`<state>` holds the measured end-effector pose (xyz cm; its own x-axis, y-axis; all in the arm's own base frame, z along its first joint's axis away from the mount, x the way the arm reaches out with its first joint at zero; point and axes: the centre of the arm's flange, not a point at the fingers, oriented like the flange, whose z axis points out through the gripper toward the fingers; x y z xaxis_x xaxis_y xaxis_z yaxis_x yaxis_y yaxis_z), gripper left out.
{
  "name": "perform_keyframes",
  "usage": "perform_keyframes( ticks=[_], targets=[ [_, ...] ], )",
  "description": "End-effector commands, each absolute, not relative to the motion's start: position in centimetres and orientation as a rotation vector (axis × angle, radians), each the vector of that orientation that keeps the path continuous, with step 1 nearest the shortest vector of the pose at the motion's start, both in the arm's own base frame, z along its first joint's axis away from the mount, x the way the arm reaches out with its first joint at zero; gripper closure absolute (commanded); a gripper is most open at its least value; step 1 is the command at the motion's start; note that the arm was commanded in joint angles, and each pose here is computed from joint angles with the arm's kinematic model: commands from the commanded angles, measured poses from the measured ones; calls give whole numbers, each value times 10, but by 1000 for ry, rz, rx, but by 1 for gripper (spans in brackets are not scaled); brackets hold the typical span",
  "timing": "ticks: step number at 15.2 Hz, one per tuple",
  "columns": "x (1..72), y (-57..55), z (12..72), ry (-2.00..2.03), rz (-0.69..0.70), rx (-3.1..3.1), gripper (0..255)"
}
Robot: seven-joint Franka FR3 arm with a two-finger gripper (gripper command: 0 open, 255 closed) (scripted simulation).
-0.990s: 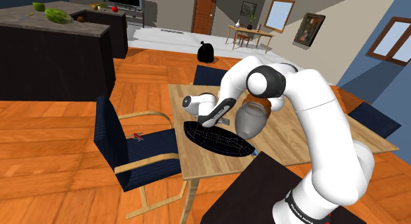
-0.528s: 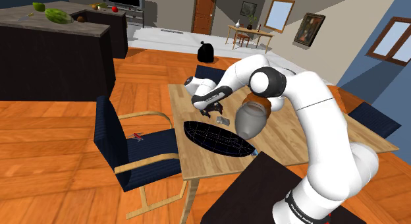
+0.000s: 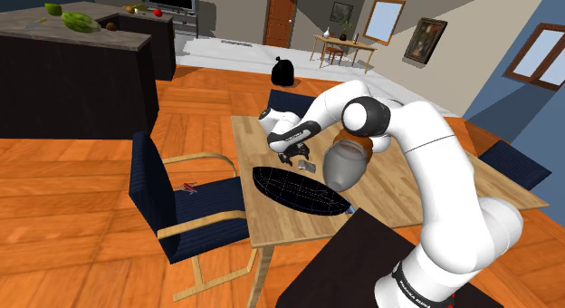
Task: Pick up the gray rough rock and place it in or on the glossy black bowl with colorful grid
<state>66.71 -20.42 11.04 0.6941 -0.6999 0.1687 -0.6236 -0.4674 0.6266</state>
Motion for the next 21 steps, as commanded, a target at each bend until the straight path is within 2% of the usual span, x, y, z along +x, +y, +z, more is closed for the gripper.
perform_keyframes(
  ticks=[1,7,8,17,21],
  targets=[
    [665,-206,108,-1006,-145,2224,0],
    [665,-206,108,-1006,-145,2224,0],
    [665,-206,108,-1006,-145,2224,255],
    [665,-206,108,-1006,-145,2224,255],
    [665,-206,129,-1006,-145,2224,255]
  ],
)
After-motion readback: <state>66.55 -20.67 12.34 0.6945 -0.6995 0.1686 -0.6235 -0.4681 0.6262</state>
